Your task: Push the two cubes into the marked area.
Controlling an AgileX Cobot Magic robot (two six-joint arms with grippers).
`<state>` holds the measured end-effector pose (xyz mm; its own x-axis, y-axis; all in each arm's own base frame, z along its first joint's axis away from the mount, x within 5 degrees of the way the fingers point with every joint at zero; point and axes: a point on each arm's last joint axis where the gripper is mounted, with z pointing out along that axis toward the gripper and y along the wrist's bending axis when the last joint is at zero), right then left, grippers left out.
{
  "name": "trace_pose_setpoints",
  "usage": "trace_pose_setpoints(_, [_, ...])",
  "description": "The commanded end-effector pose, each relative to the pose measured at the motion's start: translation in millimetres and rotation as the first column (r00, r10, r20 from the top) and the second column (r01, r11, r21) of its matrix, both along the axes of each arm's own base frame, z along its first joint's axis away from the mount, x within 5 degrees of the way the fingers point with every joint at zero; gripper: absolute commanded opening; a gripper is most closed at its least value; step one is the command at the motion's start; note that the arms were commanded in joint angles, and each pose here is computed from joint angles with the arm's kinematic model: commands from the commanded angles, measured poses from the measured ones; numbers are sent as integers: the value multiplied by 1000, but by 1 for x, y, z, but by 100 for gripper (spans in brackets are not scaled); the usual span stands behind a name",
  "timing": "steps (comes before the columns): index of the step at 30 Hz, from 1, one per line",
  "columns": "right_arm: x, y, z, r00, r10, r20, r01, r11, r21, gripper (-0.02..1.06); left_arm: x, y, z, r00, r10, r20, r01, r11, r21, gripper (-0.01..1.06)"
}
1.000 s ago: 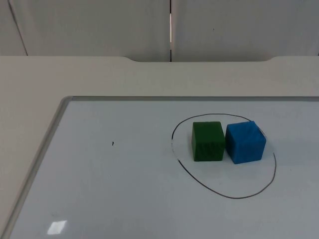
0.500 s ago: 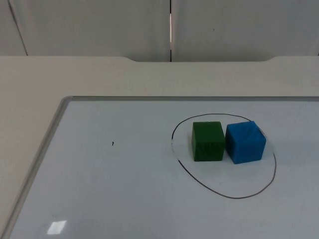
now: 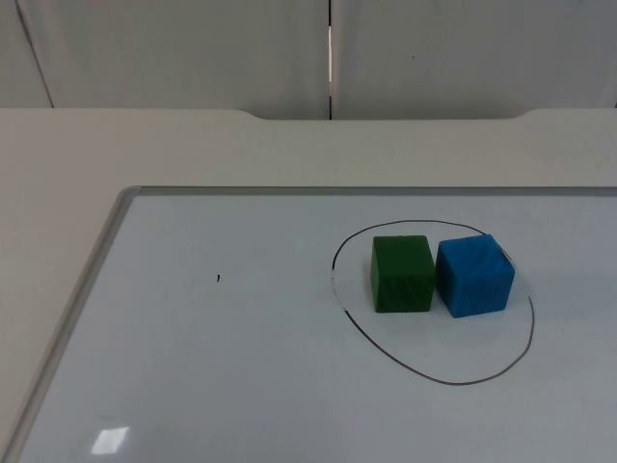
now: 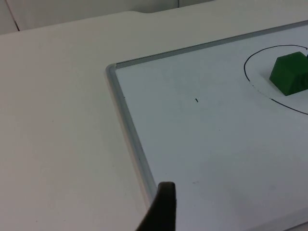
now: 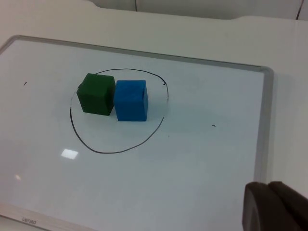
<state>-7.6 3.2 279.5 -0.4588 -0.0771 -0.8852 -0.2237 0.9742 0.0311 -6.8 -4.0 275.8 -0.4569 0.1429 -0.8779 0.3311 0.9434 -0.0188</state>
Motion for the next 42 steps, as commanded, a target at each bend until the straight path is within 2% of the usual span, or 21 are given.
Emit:
trace_pose_setpoints(1, [0,0,0,1000,-3,4,3,1000,-2,0,0,0,-1,1000,7,6,-7,1000,-3,86])
trace_pose_setpoints(3, [0,0,0,1000,-3,4,3,1000,-2,0,0,0,-1,1000,7,6,-7,1000,-3,103])
trace_pose_setpoints(4, [0,0,0,1000,-3,4,3,1000,-2,0,0,0,-1,1000,7,6,-7,1000,-3,105])
trace_pose_setpoints(15, [0,0,0,1000,-3,4,3,1000,-2,2,0,0,-1,1000,7,6,-7,1000,-3,105])
trace_pose_setpoints(17, [0,0,0,1000,-3,4,3,1000,-2,10,0,0,-1,1000,7,6,-7,1000,-3,105])
trace_pose_setpoints(19, [0,0,0,1000,-3,4,3,1000,-2,24,0,0,-1,1000,7,6,-7,1000,-3,105])
trace_pose_setpoints(20, [0,0,0,1000,-3,4,3,1000,-2,24,0,0,-1,1000,7,6,-7,1000,-3,105])
trace_pose_setpoints(23, [0,0,0,1000,-3,4,3,1000,-2,51,0,0,-1,1000,7,6,-7,1000,-3,105])
trace_pose_setpoints(25, [0,0,0,1000,-3,4,3,1000,-2,65,0,0,-1,1000,7,6,-7,1000,-3,105])
trace_pose_setpoints(26, [0,0,0,1000,-3,4,3,1000,-2,65,0,0,-1,1000,7,6,-7,1000,-3,105])
trace_pose_setpoints(28, [0,0,0,1000,-3,4,3,1000,-2,75,0,0,-1,1000,7,6,-7,1000,-3,105])
trace_pose_setpoints(39, [0,0,0,1000,-3,4,3,1000,-2,78,0,0,-1,1000,7,6,-7,1000,-3,105])
trace_pose_setpoints(42, [0,0,0,1000,-3,4,3,1000,-2,84,0,0,-1,1000,7,6,-7,1000,-3,105])
